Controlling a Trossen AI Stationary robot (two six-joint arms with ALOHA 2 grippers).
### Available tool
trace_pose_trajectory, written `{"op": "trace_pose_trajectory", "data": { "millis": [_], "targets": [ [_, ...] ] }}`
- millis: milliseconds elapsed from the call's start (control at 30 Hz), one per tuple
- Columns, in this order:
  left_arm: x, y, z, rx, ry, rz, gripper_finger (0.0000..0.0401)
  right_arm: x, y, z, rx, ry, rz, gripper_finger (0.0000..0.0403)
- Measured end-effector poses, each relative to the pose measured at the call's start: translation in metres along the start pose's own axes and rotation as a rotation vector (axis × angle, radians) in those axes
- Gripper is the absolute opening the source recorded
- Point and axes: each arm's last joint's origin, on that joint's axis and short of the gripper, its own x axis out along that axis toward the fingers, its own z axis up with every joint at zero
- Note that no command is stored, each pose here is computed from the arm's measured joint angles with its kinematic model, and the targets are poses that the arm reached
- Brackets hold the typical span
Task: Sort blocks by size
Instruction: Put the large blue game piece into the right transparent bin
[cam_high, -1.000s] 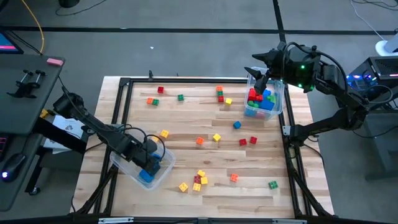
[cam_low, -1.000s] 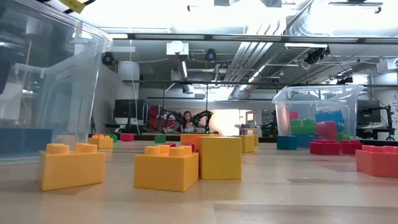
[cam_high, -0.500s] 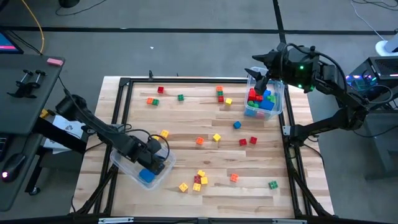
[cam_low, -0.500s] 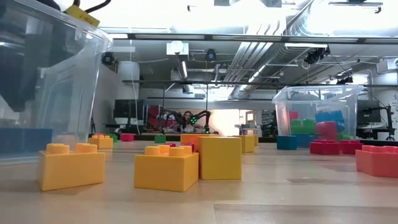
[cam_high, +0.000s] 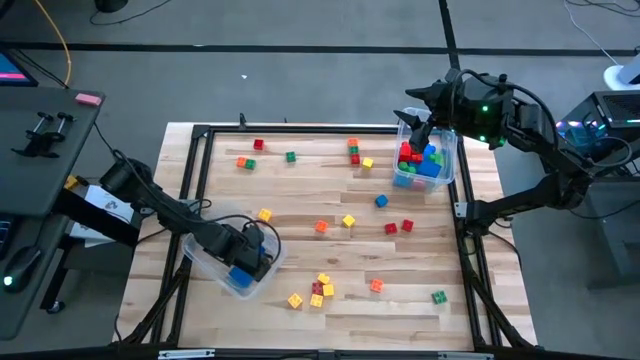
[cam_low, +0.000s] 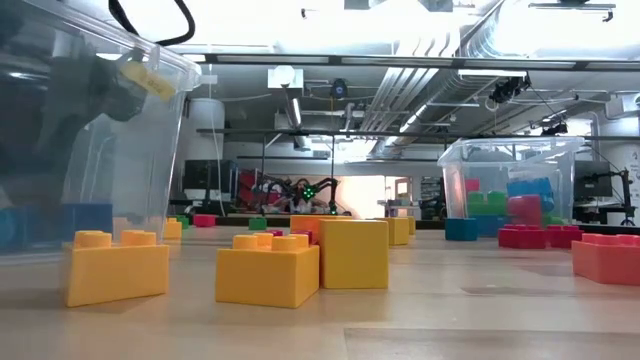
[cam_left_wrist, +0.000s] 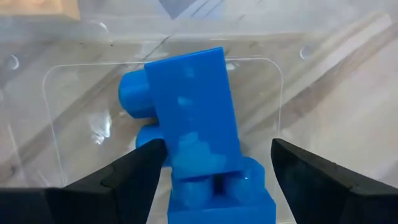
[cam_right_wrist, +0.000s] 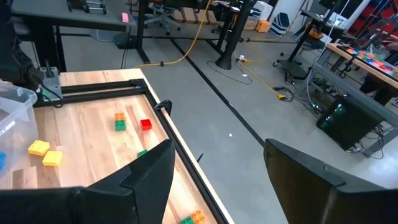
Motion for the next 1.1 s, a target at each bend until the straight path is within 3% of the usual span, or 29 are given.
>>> {"op": "trace_pose_trajectory", "data": {
  "millis": [200,333,633,900,1100],
  "targets": [
    [0.005,0.000,0.001,-0.014,-0.010,0.030,0.0285,0.000,0.000,0.000,0.000,-0.001,0.007,0.0245],
    [0.005,0.001,0.001,-0.028,-0.021,0.034,0.0250,0.000,0.000,0.000,0.000,-0.001,0.007,0.0245],
    [-0.010,0.008,0.003,-0.030,-0.067,-0.005,0.0017,0.000,0.000,0.000,0.000,-0.001,0.007,0.0245],
    [-0.046,0.029,0.006,-0.042,-0.150,-0.054,0.0002,0.000,0.000,0.000,0.000,-0.002,0.007,0.0245],
    [-0.058,0.036,0.007,0.047,-0.222,-0.077,0.0010,0.000,0.000,0.000,0.008,-0.002,0.007,0.0245]
  ]
}}
